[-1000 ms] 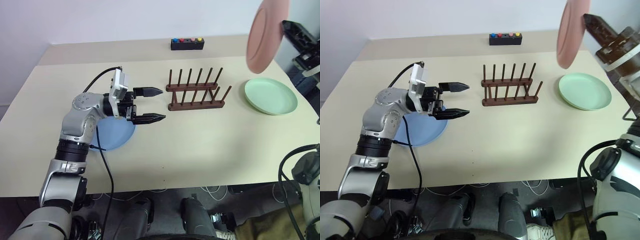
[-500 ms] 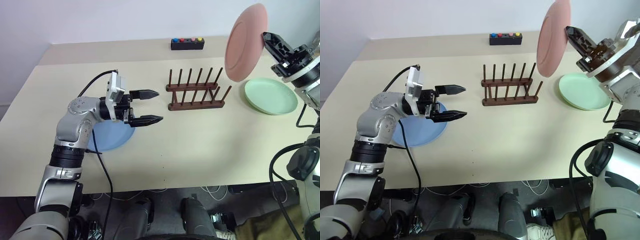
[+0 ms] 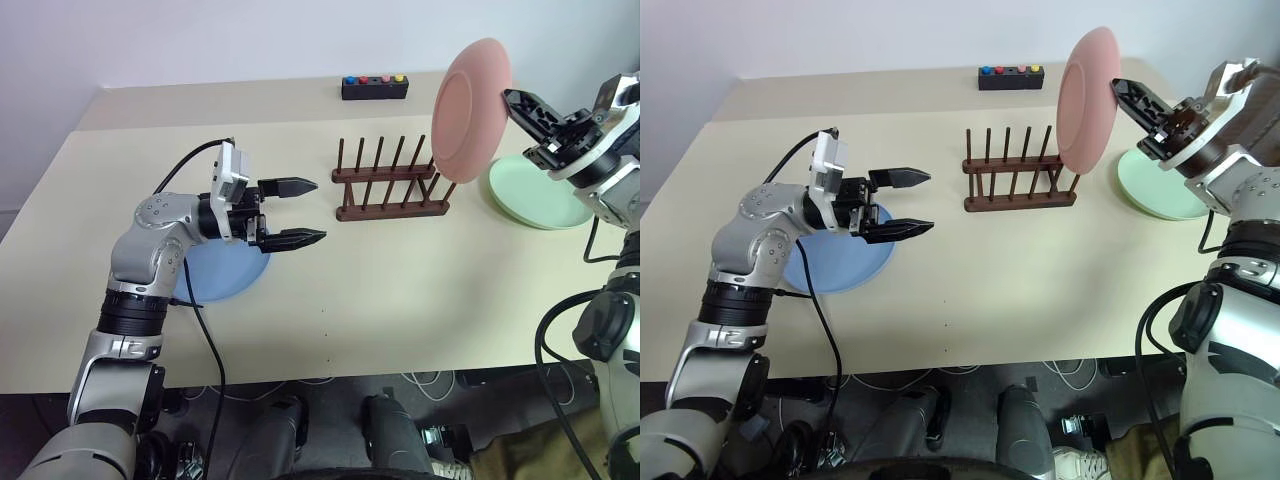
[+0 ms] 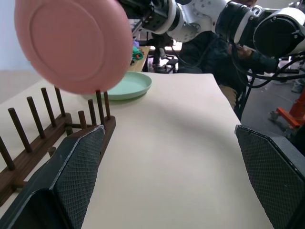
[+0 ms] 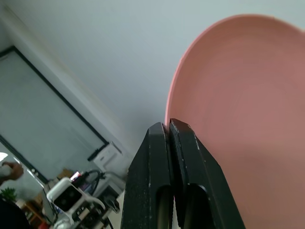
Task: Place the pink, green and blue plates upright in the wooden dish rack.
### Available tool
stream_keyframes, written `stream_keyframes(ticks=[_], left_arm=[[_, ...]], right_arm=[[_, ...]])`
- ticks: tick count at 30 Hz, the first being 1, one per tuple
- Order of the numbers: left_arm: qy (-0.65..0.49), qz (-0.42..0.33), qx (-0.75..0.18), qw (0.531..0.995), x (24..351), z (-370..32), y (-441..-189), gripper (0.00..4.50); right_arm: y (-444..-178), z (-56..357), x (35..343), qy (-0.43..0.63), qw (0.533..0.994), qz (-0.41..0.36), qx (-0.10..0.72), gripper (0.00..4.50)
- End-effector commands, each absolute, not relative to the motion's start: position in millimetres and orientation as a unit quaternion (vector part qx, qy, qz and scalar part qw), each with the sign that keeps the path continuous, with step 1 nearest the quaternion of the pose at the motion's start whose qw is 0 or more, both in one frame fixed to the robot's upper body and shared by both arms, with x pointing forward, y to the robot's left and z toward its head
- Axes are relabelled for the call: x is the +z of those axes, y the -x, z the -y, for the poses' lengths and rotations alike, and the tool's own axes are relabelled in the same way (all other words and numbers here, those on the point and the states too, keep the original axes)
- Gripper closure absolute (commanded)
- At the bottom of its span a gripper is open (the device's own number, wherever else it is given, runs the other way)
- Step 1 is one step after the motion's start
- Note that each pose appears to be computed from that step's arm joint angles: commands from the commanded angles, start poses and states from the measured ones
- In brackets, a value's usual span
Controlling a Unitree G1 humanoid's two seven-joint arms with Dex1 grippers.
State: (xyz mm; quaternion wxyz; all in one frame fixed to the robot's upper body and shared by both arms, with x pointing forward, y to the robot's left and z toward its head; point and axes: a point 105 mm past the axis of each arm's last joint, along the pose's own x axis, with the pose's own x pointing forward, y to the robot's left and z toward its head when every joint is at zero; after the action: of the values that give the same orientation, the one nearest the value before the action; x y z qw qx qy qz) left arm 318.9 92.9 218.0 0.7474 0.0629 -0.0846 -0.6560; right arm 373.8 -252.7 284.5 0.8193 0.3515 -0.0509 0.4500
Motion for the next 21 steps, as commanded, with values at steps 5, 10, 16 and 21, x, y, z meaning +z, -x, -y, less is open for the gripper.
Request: stream_keyframes(ticks=[5,10,16,21], left_arm=[[-0.072,0.106,-0.655,0.745,230.6,-94.8,-312.8,0.00],[-0.072,0.106,-0.654,0.746,231.3,-94.7,-312.1,0.00],[-0.062,0.102,-0.648,0.752,230.8,-96.0,-312.3,0.00],[-0.059,0.102,-0.647,0.753,228.9,-94.3,-308.7,0.00]], right_arm=[[-375.6,255.6,298.2,-0.335,0.821,0.072,0.456,4.44],[-383.9,255.8,279.5,-0.345,0.831,0.041,0.435,4.44],[-392.6,257.2,264.6,-0.343,0.848,0.019,0.404,4.44],[-394.6,254.9,265.4,-0.356,0.842,0.021,0.404,3.61]])
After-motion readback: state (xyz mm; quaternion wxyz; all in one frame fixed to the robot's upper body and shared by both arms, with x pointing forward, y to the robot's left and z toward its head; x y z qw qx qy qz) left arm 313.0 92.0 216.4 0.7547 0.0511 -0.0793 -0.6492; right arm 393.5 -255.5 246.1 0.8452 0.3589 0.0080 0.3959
